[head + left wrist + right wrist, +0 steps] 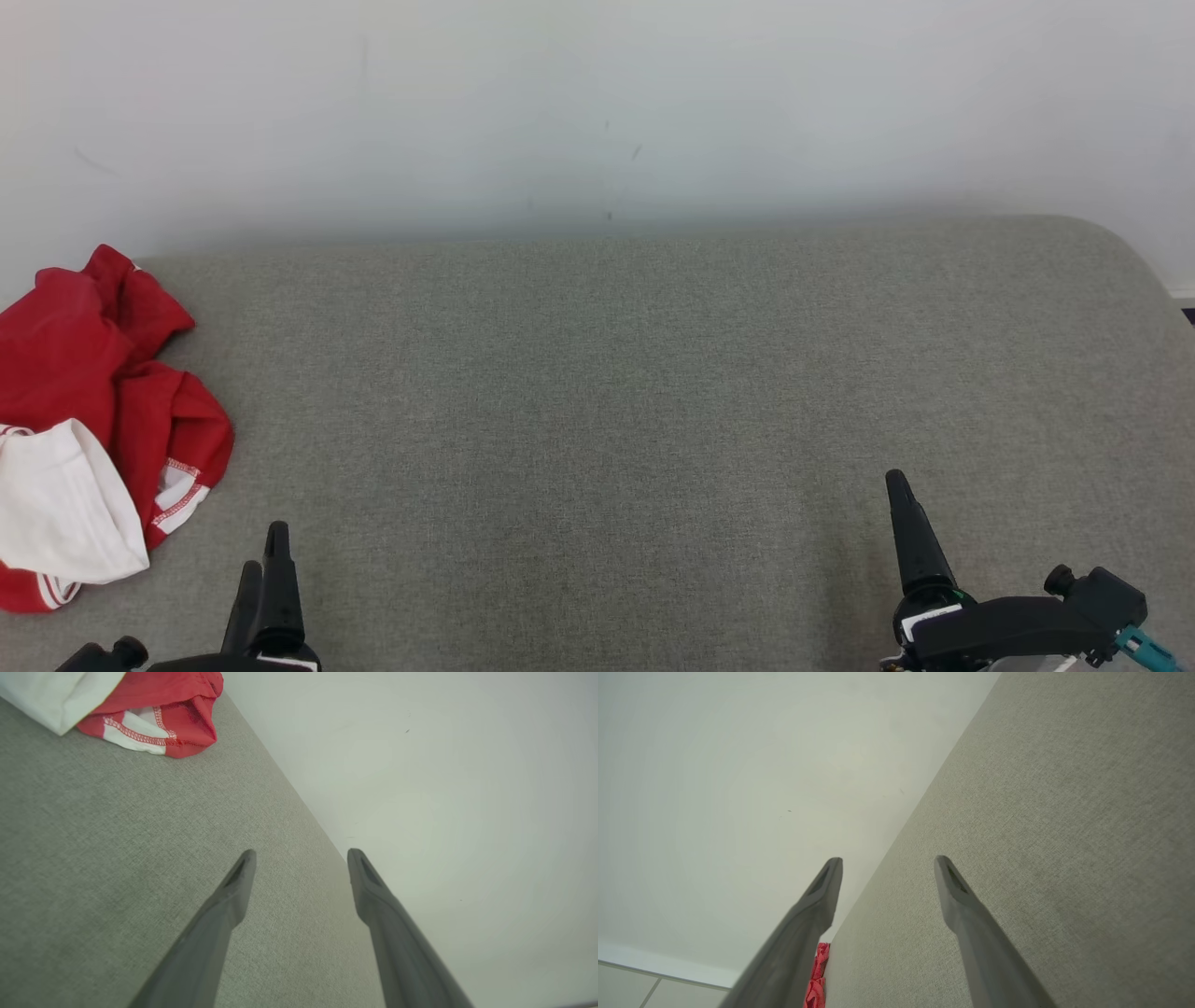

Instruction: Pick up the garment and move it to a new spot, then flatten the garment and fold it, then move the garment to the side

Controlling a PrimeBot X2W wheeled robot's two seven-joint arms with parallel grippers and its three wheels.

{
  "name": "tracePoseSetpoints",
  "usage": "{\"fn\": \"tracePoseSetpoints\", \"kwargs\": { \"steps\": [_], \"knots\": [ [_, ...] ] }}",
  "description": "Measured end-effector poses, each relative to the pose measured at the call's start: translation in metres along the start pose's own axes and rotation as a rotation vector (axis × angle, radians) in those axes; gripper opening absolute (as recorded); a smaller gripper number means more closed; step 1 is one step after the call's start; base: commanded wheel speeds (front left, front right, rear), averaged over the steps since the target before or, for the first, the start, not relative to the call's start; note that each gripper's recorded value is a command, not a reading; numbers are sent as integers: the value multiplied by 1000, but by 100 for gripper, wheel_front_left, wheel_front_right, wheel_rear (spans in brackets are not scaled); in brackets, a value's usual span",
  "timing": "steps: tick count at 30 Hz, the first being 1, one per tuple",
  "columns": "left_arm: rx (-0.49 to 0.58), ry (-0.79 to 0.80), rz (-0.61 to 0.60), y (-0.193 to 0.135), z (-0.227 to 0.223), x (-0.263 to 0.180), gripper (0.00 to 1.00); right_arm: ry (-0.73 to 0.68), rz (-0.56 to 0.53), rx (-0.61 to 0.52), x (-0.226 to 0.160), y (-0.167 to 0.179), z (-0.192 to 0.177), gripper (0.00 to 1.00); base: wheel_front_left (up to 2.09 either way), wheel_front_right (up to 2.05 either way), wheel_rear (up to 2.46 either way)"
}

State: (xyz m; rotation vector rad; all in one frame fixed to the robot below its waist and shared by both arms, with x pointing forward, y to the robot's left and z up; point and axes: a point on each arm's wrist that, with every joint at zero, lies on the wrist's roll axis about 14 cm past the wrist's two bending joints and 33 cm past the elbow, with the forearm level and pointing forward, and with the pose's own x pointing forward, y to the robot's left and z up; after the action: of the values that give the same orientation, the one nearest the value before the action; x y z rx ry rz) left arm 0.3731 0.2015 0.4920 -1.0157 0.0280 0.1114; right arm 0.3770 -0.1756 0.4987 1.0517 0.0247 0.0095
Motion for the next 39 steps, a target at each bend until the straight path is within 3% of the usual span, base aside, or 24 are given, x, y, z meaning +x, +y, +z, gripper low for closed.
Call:
{"fn": "tracePoseSetpoints", "kwargs": {
  "steps": [18, 39],
  "knots": [
    [416, -25, -31, -8, 1, -4, 100, 6, 64, -307, -3, 15, -9, 100, 0, 0, 0],
    [646, -83, -89, -20, 10, -8, 100, -6, 133, -565, -5, 29, -14, 100, 0, 0, 0]
  ]
}}
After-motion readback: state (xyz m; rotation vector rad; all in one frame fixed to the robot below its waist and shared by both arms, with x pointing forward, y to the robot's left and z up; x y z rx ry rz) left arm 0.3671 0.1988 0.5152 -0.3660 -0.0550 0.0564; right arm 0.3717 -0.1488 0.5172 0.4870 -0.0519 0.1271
